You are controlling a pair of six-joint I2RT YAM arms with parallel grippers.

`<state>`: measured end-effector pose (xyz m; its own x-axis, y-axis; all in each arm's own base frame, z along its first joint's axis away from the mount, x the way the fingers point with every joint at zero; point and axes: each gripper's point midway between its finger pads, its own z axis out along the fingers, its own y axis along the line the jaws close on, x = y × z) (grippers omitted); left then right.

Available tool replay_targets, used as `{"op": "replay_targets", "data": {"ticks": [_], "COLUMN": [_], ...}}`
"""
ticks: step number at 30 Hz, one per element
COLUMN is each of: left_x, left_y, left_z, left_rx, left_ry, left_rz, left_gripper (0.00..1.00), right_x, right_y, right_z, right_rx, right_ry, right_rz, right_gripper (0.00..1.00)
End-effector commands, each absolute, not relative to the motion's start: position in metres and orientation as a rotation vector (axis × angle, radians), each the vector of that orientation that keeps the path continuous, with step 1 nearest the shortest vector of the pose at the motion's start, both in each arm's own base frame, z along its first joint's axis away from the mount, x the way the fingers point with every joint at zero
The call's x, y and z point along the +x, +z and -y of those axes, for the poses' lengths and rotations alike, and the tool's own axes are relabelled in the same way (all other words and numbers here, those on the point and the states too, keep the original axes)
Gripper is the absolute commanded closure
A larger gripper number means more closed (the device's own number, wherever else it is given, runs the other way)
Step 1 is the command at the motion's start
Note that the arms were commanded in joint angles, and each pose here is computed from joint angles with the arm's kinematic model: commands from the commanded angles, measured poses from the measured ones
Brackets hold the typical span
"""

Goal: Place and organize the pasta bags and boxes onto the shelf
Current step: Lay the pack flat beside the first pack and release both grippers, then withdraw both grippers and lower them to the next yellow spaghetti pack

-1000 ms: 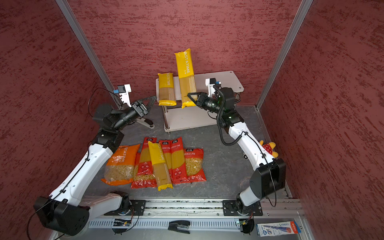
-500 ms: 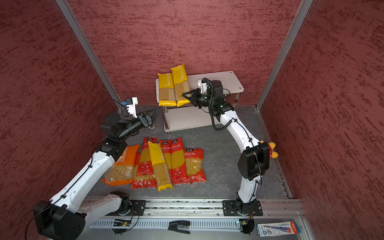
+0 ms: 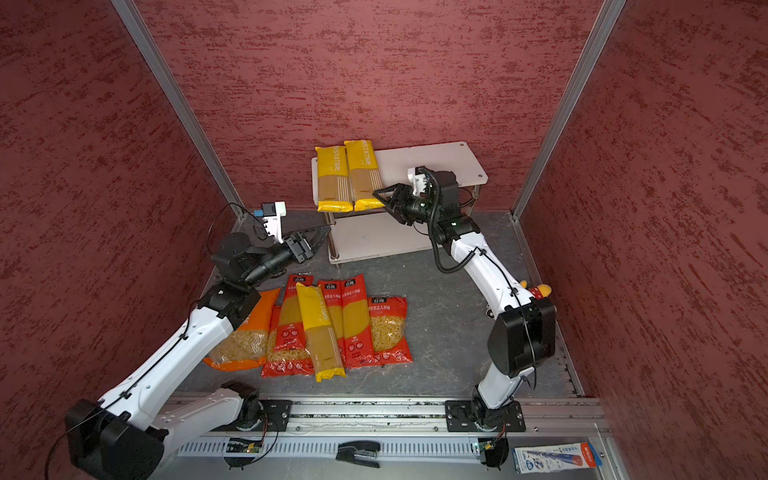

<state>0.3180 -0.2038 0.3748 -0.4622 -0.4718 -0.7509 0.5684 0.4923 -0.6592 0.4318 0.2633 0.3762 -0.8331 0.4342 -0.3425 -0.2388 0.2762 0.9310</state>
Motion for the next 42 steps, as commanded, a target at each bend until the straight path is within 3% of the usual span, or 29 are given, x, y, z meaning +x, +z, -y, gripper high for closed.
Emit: {"op": "replay_targets", "data": {"ticks": [1,7,13,21,28,31,37,42], "left_x": [0.303,0.287,0.286,0.285,0.284,0.284,0.289,0.291], "left_y": [0.386,0.364,0.341,0.341,0.341,0.34,0.326,0.301], "left_z": [0.209,0.221,0.221,0.219,0.218,0.215,0.208,0.19], "left_rx": [0.157,0.205,0.178,0.181,0.18,0.172,0.111,-0.012], "left_ry": [-1.16,-1.091,-1.036,-1.013,-1.008,-0.999,-0.958,-0.905], "left_rz": [-1.56,-1.553,-1.611,-1.606,-1.604,-1.601,-1.688,-1.837], "left_gripper": [0.33,0.33,0.33,0.33,0.33,0.33,0.33,0.33], "right_x": [0.424,0.411,0.418,0.431,0.436,0.436,0.426,0.405], "right_y": [0.387,0.394,0.399,0.405,0.401,0.401,0.404,0.399], "right_z": [-0.259,-0.269,-0.276,-0.284,-0.287,-0.288,-0.285,-0.276], "right_rx": [0.184,0.174,0.183,0.173,0.169,0.164,0.127,0.105], "right_ry": [1.647,1.692,1.731,1.748,1.761,1.76,1.745,1.722], "right_rz": [-1.935,-1.89,-1.846,-1.823,-1.821,-1.825,-1.815,-1.805], "right_gripper": [0.43,0.44,0.51,0.74,0.81,0.79,0.53,0.48]}}
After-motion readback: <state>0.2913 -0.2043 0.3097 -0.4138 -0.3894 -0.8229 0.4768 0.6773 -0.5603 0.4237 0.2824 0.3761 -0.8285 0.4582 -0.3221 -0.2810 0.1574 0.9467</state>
